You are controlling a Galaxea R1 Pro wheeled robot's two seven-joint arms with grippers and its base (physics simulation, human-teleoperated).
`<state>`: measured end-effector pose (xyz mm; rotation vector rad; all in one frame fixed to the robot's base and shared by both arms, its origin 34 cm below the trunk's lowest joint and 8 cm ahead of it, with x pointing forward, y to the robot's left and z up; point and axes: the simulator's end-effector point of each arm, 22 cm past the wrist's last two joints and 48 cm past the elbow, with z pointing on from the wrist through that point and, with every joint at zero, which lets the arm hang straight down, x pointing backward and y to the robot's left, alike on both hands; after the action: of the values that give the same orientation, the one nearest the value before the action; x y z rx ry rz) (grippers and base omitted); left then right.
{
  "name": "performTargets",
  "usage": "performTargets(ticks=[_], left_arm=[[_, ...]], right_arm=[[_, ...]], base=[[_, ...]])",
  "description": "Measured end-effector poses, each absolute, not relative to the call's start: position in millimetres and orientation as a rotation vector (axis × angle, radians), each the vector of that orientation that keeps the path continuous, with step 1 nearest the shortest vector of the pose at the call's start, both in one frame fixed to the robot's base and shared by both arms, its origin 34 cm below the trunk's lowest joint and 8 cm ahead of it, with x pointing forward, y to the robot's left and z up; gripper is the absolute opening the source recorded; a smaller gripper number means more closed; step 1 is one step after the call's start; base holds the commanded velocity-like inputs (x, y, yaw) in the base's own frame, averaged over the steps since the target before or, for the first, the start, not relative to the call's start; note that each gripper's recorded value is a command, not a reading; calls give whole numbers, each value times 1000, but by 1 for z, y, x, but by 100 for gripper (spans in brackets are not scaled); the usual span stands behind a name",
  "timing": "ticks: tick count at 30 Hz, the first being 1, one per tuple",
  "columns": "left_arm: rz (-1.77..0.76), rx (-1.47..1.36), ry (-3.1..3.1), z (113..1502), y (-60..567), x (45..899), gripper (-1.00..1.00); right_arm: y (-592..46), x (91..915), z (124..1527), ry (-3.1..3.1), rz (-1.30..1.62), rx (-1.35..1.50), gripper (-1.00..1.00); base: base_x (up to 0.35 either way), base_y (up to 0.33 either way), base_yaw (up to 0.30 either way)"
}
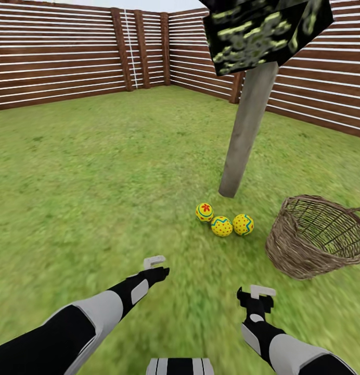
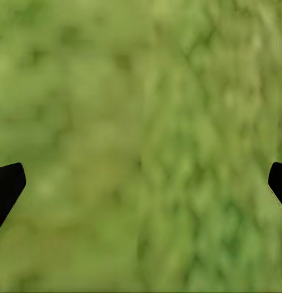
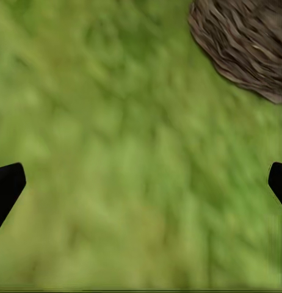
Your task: Take the three Easter eggs out of the wicker basket on the lawn in the garden, then place them on the lawn next to a single tree (choose any tree) so that all three eggs are next to the same tree and none are left in the basket.
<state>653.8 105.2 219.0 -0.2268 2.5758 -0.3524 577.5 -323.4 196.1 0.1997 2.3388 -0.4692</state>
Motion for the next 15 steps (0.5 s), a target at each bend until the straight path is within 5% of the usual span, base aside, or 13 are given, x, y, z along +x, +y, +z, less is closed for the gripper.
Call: performTargets(ticks=[15], left_arm=[[-352,-212,2516,256,105,670,100]], right_arm=[[-320,589,225,2292,-455,203,100]], base=[[0,0,0]])
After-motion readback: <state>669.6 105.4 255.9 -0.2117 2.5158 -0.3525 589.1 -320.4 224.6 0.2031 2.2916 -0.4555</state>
